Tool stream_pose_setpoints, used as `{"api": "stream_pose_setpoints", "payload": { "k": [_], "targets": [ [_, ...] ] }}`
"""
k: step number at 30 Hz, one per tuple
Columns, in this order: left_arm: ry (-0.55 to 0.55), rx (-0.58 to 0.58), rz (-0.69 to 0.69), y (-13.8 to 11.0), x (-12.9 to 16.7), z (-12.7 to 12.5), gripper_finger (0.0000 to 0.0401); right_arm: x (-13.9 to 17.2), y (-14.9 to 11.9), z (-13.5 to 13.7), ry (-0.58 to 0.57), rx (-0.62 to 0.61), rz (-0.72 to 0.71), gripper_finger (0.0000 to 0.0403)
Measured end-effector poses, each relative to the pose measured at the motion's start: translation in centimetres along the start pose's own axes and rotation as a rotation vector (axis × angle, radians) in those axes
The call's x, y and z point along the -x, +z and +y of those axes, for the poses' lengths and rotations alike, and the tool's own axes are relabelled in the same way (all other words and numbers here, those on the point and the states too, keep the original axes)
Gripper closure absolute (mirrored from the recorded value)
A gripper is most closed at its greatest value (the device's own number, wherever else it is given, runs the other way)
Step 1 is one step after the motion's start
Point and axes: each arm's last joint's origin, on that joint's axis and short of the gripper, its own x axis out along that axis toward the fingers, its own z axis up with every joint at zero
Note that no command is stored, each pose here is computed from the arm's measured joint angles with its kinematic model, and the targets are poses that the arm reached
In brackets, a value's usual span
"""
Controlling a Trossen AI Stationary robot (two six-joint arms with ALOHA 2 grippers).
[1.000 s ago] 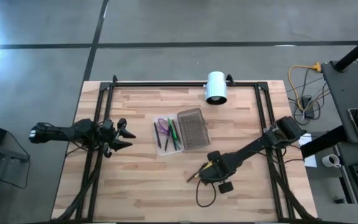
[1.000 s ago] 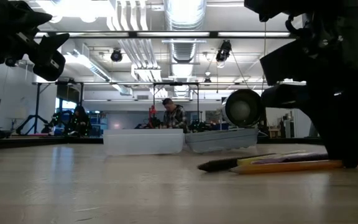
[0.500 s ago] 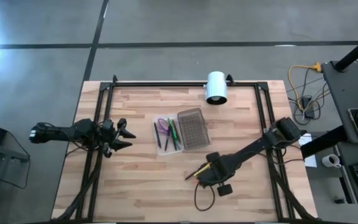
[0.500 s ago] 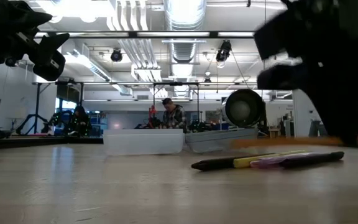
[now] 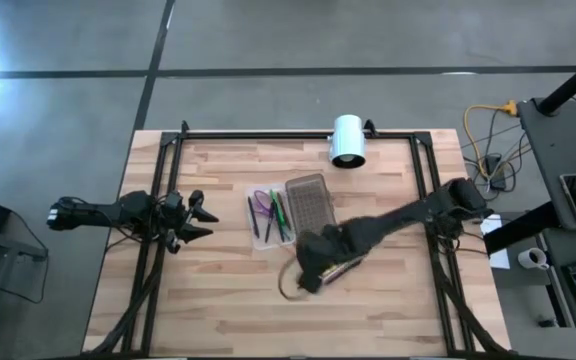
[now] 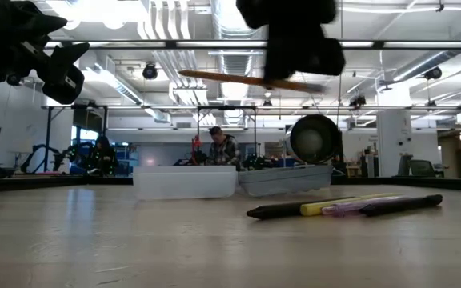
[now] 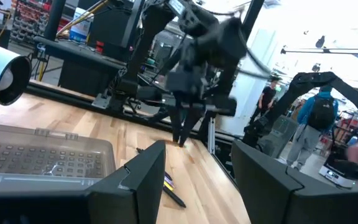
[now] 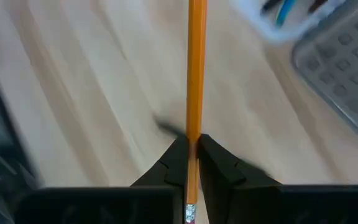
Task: Pick & place school supplies into a supply box
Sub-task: Put the orange pencil into the black supply box
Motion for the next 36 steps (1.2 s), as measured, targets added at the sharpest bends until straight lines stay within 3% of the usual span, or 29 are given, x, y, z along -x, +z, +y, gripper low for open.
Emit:
{"api": "stream_pose_setpoints", "payload": {
  "k": [5, 12, 20, 29, 36],
  "targets": [
    [0.0, 0.0, 0.001, 0.0, 0.0, 0.0, 0.0232, 0.1, 4.9, -1.1, 0.178, -0.372, -0.186, 0.0386],
    [0.001, 0.0, 0.0, 0.0, 0.0, 0.0, 0.0232, -2.8, 9.3, -4.6, 0.232, -0.641, -0.334, 0.0386],
    [0.001, 0.0, 0.001, 0.0, 0.0, 0.0, 0.0232, -7.0, 11.6, -7.0, 0.191, -0.698, -0.306, 0.0386],
    [0.001, 0.0, 0.004, 0.0, 0.0, 0.0, 0.0232, -10.0, 11.7, -7.4, 0.163, -0.701, -0.241, 0.0384],
    [0.002, 0.001, 0.007, -0.1, 0.0, 0.0, 0.0232, -9.8, 11.9, -7.5, 0.111, -0.697, -0.269, 0.0327]
  ]
}}
